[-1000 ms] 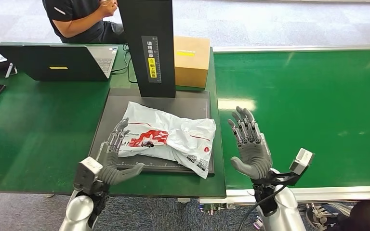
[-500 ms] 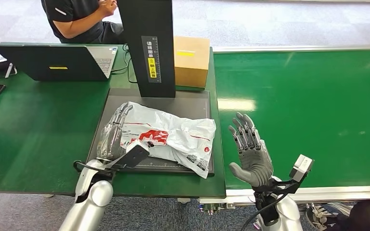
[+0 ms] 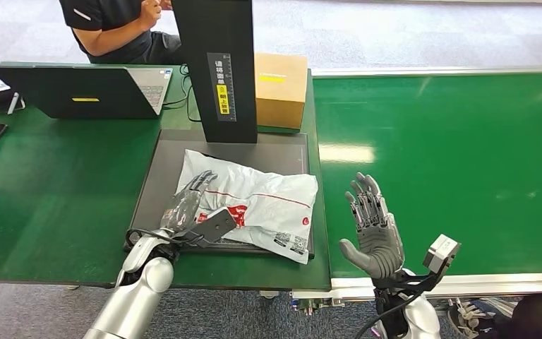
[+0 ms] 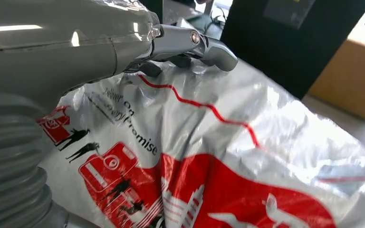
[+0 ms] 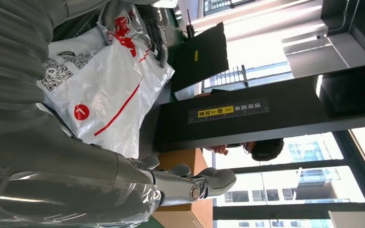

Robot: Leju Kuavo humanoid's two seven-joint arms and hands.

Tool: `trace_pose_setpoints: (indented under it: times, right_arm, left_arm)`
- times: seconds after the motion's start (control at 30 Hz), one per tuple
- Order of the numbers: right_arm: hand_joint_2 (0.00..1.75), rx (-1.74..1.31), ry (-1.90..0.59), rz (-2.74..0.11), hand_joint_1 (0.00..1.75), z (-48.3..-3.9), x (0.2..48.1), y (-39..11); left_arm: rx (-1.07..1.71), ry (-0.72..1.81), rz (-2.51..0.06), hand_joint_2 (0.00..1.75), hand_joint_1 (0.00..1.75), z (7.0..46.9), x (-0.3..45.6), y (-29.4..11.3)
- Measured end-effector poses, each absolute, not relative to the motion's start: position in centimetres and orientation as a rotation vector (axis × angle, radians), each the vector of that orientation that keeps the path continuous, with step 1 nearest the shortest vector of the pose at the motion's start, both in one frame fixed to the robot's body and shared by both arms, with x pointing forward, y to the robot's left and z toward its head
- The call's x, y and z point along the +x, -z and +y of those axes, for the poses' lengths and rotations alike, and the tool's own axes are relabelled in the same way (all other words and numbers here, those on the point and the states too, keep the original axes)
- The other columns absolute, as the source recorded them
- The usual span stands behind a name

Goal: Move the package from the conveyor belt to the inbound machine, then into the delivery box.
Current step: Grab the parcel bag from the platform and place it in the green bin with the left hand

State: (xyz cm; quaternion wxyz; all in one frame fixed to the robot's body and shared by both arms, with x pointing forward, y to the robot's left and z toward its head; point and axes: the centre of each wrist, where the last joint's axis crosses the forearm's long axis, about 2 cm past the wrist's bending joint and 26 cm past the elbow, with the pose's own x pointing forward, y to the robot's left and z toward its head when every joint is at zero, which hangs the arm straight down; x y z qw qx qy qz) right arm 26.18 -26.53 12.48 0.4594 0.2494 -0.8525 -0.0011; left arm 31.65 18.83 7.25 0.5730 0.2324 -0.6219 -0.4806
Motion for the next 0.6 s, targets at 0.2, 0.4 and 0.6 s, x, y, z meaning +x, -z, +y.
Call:
trace_pose_setpoints:
  times: [0.2,0.4,0.6]
  right_arm:
    - [1.75,0.613,0.022,-2.090,0.00,-26.6,25.7,-12.1]
    - [1.75,0.611,0.040,-2.079,0.00,-26.5,25.6,-12.0]
    - [1.75,0.615,0.054,-2.068,0.00,-26.4,25.6,-12.0]
  left_arm:
    - [0.457,1.145,-1.427,1.75,1.41,19.0,31.5,-6.4]
    - [0.438,1.129,-1.448,1.75,1.75,19.4,31.4,-6.1]
    - [0.450,1.098,-1.475,1.75,1.75,19.8,31.3,-6.0]
